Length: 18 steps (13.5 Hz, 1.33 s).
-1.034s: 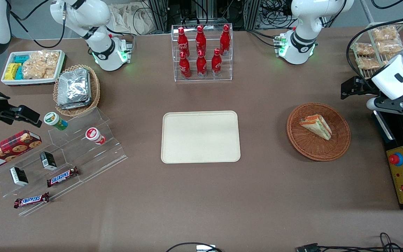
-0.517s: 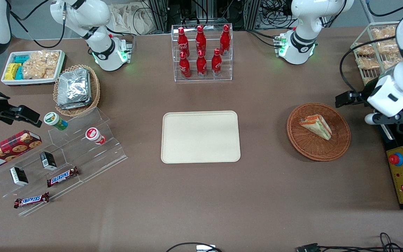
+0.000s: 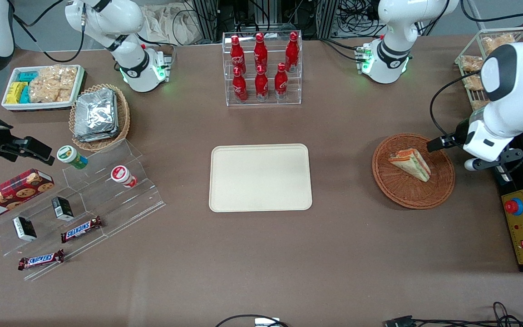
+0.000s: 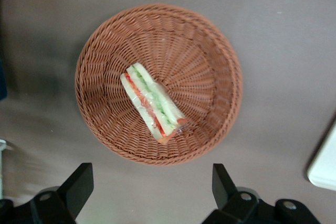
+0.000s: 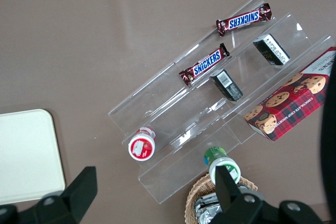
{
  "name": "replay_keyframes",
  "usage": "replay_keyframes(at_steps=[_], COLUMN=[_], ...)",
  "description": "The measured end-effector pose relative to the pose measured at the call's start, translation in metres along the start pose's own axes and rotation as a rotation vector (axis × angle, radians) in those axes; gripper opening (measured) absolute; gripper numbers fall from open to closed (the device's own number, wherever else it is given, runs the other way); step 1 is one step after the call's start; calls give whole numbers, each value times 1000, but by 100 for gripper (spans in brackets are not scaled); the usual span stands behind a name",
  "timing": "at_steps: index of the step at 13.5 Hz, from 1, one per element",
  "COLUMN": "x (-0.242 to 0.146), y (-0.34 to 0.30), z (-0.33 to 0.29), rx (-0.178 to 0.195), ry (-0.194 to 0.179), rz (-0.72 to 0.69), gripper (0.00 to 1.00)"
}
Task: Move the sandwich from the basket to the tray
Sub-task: 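Lower the open left gripper around the wrapped sandwich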
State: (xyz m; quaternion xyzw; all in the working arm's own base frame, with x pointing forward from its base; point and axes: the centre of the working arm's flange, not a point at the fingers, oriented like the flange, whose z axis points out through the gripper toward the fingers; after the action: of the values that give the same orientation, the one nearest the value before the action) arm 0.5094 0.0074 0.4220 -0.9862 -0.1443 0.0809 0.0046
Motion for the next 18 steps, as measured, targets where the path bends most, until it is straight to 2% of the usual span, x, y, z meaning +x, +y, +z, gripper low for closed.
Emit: replay_keyframes(at_steps=[4,9,13,18], x=[-9,-17,-16,-16], y=[-6,-7,-1,5], z=[44,83,113,151], rx=[24,18,60,61], ry=[30,58,89,88], rz=[-125,-250,-330,-377], gripper=[100,100,100,100])
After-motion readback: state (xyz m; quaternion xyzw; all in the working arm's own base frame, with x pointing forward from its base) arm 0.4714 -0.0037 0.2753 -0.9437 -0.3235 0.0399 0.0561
